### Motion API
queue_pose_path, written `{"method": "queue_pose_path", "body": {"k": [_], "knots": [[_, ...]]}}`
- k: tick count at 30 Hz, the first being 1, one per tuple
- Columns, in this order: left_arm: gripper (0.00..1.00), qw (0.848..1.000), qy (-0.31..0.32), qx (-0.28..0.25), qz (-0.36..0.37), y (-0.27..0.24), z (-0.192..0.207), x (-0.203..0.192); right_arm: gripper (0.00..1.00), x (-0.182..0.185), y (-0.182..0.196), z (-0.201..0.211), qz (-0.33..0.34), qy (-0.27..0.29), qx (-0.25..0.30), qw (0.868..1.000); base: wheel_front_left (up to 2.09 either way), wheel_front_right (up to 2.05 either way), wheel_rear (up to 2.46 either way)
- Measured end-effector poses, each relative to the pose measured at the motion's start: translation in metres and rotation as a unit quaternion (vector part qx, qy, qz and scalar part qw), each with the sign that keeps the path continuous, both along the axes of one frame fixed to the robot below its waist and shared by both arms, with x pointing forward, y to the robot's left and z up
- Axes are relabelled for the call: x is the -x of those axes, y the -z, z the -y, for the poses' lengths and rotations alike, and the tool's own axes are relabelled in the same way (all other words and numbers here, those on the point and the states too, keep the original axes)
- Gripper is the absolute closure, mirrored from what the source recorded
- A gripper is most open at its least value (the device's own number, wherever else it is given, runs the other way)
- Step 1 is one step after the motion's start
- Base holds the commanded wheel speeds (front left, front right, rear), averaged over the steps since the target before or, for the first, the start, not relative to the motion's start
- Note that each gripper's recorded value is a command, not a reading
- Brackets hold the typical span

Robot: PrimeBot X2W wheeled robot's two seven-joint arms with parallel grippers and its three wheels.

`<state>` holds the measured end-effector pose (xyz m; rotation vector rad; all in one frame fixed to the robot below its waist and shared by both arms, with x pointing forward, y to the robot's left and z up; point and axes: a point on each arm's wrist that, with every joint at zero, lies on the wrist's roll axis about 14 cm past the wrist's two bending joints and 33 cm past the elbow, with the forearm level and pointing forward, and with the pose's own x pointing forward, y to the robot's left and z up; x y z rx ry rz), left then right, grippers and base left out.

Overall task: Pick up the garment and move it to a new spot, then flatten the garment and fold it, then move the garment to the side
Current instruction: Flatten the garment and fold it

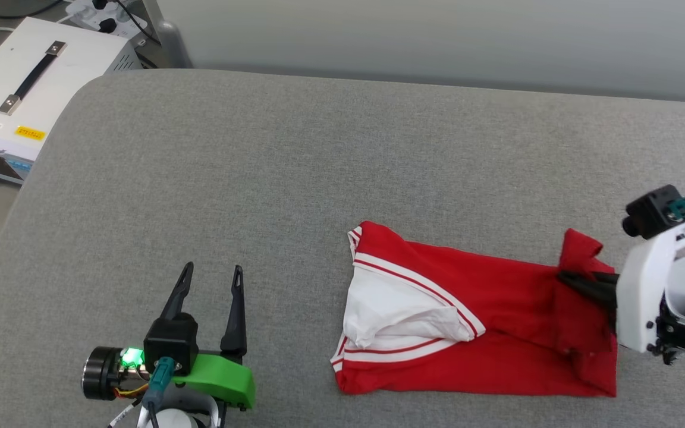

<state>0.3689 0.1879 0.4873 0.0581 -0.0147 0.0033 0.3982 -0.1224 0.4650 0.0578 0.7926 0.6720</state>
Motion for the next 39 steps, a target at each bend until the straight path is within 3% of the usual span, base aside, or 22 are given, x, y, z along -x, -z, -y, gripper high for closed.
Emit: {"method": "queue_pose_path", "body": {"k": [7,16,30,38,39], "knots": [[0.0,1.0,-0.002,0.001,-0.011,0.007,0.0,-0.005,1.0,-0.007,-0.002,-0.068,0.0,-0.099,0.007,0.995,0.0,0.0,0.0],[0.0,1.0,-0.006,0.001,-0.017,0.012,-0.001,-0.012,1.0,0.0,0.017,-0.127,-0.021,-0.18,0.016,0.983,0.0,0.0,0.0],[0.0,1.0,-0.008,0.006,-0.024,0.018,-0.002,-0.022,1.0,0.007,0.052,-0.165,-0.051,-0.195,-0.008,0.979,0.0,0.0,0.0],[0.0,1.0,-0.008,0.005,-0.025,0.019,0.0,-0.024,1.0,0.01,0.069,-0.165,-0.061,-0.188,0.0,0.98,0.0,0.0,0.0],[0.0,1.0,-0.008,0.005,-0.024,0.018,0.0,-0.023,0.66,0.009,0.069,-0.165,-0.056,-0.187,-0.001,0.981,0.0,0.0,0.0]]}}
